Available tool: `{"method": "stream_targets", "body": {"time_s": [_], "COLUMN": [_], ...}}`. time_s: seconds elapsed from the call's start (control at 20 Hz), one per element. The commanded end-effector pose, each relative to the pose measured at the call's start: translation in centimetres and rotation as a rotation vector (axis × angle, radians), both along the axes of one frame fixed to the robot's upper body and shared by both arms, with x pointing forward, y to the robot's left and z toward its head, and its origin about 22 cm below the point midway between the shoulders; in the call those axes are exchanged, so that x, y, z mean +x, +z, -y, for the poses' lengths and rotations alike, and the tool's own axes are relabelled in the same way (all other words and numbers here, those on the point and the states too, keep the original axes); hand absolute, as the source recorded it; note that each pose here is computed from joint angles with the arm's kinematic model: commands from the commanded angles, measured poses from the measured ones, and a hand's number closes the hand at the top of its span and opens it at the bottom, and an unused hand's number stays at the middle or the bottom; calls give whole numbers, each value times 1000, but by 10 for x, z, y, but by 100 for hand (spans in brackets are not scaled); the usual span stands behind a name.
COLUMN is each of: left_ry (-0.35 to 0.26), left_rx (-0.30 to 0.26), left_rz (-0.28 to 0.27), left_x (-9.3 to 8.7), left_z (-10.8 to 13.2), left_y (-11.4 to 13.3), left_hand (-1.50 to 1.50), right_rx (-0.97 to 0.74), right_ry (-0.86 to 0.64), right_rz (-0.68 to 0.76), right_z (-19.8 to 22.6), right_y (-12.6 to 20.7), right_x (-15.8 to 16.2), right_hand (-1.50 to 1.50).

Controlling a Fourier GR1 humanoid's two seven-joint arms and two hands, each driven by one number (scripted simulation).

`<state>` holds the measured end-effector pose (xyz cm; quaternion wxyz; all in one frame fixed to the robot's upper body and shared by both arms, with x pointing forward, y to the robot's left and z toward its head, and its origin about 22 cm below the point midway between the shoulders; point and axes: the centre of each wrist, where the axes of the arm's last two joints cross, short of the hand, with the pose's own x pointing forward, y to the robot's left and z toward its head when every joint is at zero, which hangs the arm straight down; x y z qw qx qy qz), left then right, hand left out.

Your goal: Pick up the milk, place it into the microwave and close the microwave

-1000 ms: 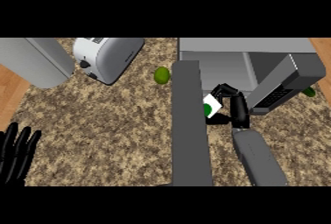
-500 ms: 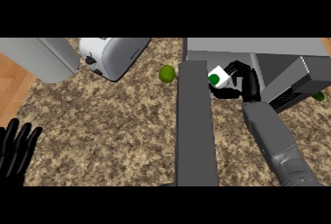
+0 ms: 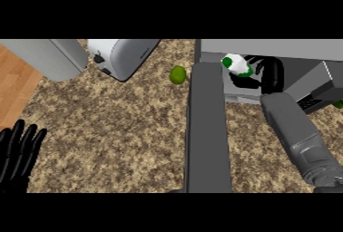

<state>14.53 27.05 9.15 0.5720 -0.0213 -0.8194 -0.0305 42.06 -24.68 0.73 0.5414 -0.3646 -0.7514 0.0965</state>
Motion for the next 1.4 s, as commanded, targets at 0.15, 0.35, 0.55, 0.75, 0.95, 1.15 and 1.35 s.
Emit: {"method": "stream_targets", "body": {"time_s": [0.15,0.35,0.55,0.75,0.95,1.15,1.35], "left_ry": [-1,-20,-4,-10,-10,-40,-16], "left_rx": [42,55,57,50,64,66,82], "left_rz": [-9,9,10,-2,2,-9,-17], "left_x": [2,5,2,15,10,0,-8], "left_z": [2,9,4,15,8,23,19], "left_y": [-1,8,0,-9,4,-12,0], "left_hand": [-150,-150,-150,-150,-150,-150,-150], "right_rx": [-139,-160,-104,-97,-80,-58,-51], "right_ry": [64,115,132,136,89,27,25], "right_rz": [-82,-113,-114,-84,-62,-43,-8], "right_z": [-13,-28,-32,-51,-46,-17,-31], "right_y": [-11,13,11,-1,2,13,11], "right_x": [-2,13,12,6,8,12,12], "right_hand": [-150,-150,-150,-150,-150,-150,-150]}}
